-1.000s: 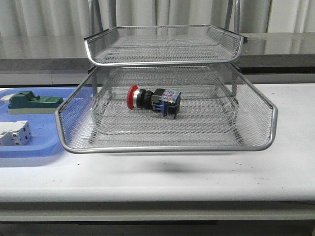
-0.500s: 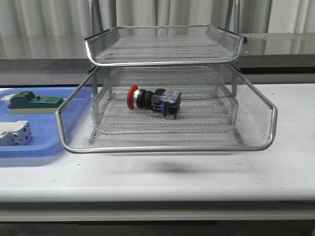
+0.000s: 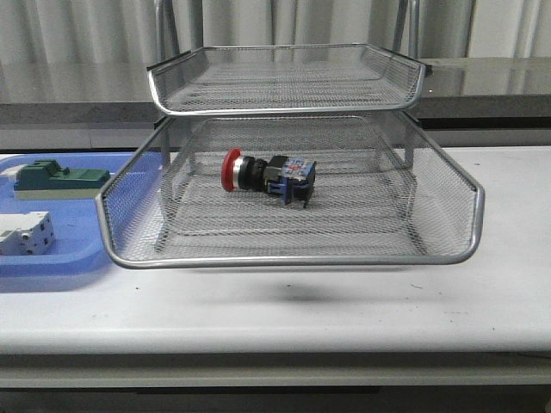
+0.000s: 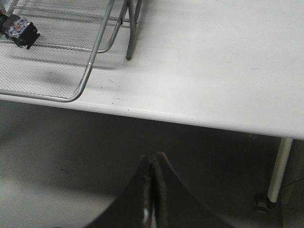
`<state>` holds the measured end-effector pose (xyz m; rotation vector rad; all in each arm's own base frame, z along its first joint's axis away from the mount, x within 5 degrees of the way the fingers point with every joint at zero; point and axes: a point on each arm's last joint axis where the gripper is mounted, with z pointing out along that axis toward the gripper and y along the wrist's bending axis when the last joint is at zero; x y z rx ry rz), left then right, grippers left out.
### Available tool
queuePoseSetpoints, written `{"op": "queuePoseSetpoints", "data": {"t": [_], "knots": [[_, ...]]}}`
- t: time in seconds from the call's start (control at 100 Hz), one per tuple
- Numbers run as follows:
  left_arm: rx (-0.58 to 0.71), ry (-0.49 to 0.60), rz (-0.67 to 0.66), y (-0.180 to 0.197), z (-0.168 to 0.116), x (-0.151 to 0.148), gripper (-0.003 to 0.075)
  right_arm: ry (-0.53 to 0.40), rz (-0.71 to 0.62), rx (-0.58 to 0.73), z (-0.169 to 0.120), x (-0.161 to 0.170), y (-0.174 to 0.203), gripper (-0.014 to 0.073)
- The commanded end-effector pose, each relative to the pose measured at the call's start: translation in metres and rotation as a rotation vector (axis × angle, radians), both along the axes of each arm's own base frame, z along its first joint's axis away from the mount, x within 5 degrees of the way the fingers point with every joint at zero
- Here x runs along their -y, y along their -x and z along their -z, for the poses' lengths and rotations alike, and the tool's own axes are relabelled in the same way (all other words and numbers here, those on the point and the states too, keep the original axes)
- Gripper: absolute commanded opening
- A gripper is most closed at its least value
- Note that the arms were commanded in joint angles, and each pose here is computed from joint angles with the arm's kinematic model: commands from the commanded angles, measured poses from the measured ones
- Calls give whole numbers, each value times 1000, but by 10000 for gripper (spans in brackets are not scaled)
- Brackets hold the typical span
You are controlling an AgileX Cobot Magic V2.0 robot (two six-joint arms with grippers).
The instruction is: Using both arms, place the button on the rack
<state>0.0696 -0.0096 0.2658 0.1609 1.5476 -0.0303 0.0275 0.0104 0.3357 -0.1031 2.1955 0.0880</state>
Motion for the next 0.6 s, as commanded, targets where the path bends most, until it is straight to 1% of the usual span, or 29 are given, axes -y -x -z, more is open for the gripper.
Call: {"op": "queuePoseSetpoints", "data": {"t": [0.0,0.16,0.22,0.29,0.36,0.48,0.5,0.52,0.55,0.59], "knots": [[96,43,-45,0,-16,-4,421,0,10,74,-12,0,-2,-70],[106,47,-51,1,-17,-5,419,0,10,74,-12,0,-2,-70],[108,47,-52,1,-17,-5,398,0,10,74,-12,0,-2,-70],[108,47,-52,1,-17,-5,335,0,10,74,-12,0,-2,-70],[108,47,-52,1,-17,-5,246,0,10,74,-12,0,-2,-70],[108,47,-52,1,-17,-5,64,0,10,74,-12,0,-2,-70],[108,47,-52,1,-17,-5,44,0,10,74,-12,0,-2,-70],[108,47,-52,1,-17,-5,6,0,10,74,-12,0,-2,-70],[108,47,-52,1,-17,-5,-20,0,10,74,-12,0,-2,-70],[108,47,-52,1,-17,-5,-20,0,10,74,-12,0,-2,-70]]}}
